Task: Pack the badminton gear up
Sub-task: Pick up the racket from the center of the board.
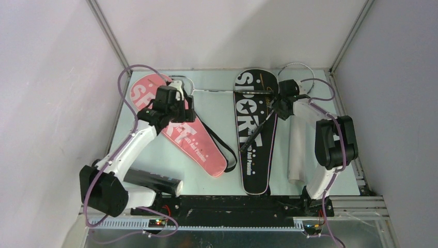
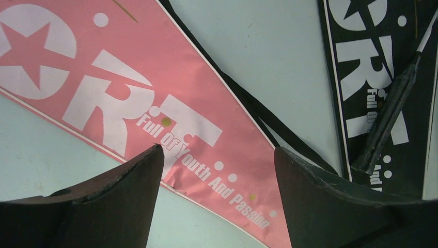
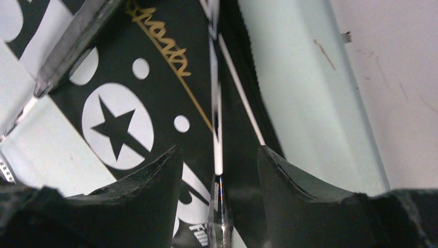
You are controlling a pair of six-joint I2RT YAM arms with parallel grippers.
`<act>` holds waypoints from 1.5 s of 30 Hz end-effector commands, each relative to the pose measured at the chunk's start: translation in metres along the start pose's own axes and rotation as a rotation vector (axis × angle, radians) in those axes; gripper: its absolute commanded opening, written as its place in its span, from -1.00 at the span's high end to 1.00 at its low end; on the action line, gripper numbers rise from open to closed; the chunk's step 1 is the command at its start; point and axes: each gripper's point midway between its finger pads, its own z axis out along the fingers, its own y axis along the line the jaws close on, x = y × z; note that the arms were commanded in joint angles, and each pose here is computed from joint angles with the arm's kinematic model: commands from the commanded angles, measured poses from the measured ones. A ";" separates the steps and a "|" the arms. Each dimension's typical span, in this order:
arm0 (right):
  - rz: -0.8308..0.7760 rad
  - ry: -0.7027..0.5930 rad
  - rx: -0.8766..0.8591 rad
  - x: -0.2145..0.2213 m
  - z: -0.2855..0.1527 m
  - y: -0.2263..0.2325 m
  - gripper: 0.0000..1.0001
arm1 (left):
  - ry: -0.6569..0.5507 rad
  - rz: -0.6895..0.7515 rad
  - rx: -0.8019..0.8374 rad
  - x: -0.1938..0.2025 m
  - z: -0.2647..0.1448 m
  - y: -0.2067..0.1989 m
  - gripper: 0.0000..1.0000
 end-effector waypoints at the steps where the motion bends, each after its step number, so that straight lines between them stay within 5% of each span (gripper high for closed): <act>1: 0.128 -0.036 -0.018 -0.021 0.012 0.008 -0.10 | -0.050 0.015 0.003 -0.017 -0.004 -0.013 -0.68; 11: 0.139 0.042 -0.027 0.003 0.043 0.012 0.13 | -0.068 0.043 0.019 -0.016 0.004 -0.036 -0.62; 24: 0.063 0.058 -0.093 0.001 0.019 0.021 1.00 | -0.143 0.278 0.310 0.033 0.042 -0.192 -0.66; 39: 0.040 0.067 -0.245 0.018 -0.042 0.040 1.00 | 0.006 0.366 0.431 0.089 0.069 -0.249 -0.77; 45: 0.009 0.071 -0.272 0.029 -0.051 0.048 1.00 | 0.041 0.364 0.450 0.100 0.066 -0.253 -0.59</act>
